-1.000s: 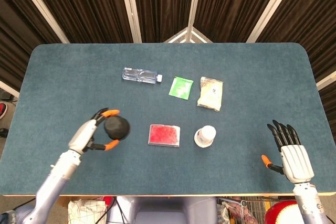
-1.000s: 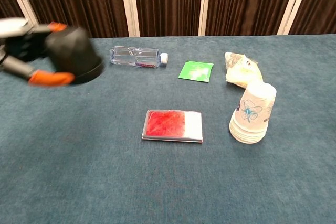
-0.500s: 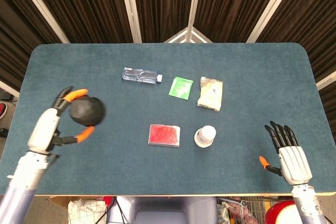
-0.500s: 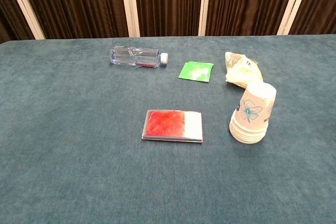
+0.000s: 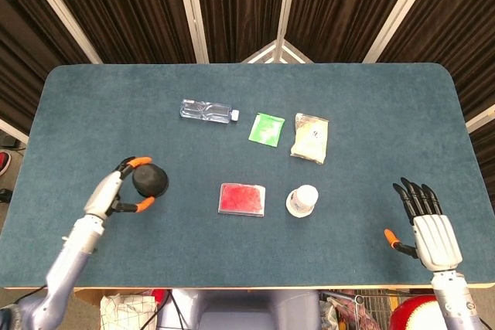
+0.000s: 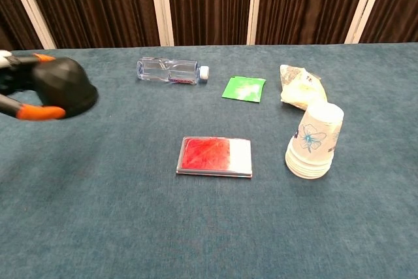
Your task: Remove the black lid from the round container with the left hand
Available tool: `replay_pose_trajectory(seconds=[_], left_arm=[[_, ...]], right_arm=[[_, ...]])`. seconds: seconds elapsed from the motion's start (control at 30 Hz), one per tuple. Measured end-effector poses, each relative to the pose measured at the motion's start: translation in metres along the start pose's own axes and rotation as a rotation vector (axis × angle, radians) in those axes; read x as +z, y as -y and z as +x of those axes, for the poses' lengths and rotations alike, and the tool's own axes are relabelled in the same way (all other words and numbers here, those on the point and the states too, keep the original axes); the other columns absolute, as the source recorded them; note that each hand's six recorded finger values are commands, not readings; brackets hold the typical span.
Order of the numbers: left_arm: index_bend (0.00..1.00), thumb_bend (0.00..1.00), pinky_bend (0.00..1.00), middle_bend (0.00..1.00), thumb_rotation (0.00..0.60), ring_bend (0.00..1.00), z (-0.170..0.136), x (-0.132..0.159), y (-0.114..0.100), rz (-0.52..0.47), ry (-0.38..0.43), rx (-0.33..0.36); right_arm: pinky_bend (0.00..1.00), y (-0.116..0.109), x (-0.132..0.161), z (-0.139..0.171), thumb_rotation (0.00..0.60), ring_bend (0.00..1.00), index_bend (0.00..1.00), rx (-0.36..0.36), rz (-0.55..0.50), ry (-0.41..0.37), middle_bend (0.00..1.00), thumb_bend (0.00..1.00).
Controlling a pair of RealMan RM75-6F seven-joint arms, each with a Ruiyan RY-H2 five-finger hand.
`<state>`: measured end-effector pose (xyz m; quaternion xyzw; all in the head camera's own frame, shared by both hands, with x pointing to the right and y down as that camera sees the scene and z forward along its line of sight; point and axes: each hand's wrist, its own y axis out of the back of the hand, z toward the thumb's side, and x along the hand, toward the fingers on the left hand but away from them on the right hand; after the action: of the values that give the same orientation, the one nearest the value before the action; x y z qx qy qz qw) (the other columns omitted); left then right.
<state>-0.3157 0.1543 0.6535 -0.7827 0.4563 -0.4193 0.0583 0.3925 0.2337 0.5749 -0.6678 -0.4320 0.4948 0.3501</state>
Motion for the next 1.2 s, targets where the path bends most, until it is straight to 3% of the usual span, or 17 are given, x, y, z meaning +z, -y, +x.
replay_pose_trajectory(seconds=[0.33, 0.53, 1.2], left_arm=[[0.19, 0.57, 0.0, 0.41, 0.6, 0.0, 0.026, -0.022, 0.035, 0.036, -0.054, 0.008], [0.19, 0.57, 0.0, 0.4, 0.6, 0.0, 0.036, -0.019, 0.057, 0.009, -0.042, -0.003], [0.18, 0.57, 0.0, 0.32, 0.6, 0.0, 0.043, -0.014, 0.09, 0.18, -0.014, -0.019]], right_arm=[[0.01, 0.001, 0.0, 0.0, 0.6, 0.07, 0.07, 0.008, -0.008, -0.004, 0.02, 0.29], [0.01, 0.004, 0.001, 0.0, 0.6, 0.07, 0.07, 0.016, -0.002, -0.005, 0.02, 0.29], [0.01, 0.005, -0.002, -0.004, 0.6, 0.07, 0.07, 0.023, -0.016, -0.003, 0.02, 0.29]])
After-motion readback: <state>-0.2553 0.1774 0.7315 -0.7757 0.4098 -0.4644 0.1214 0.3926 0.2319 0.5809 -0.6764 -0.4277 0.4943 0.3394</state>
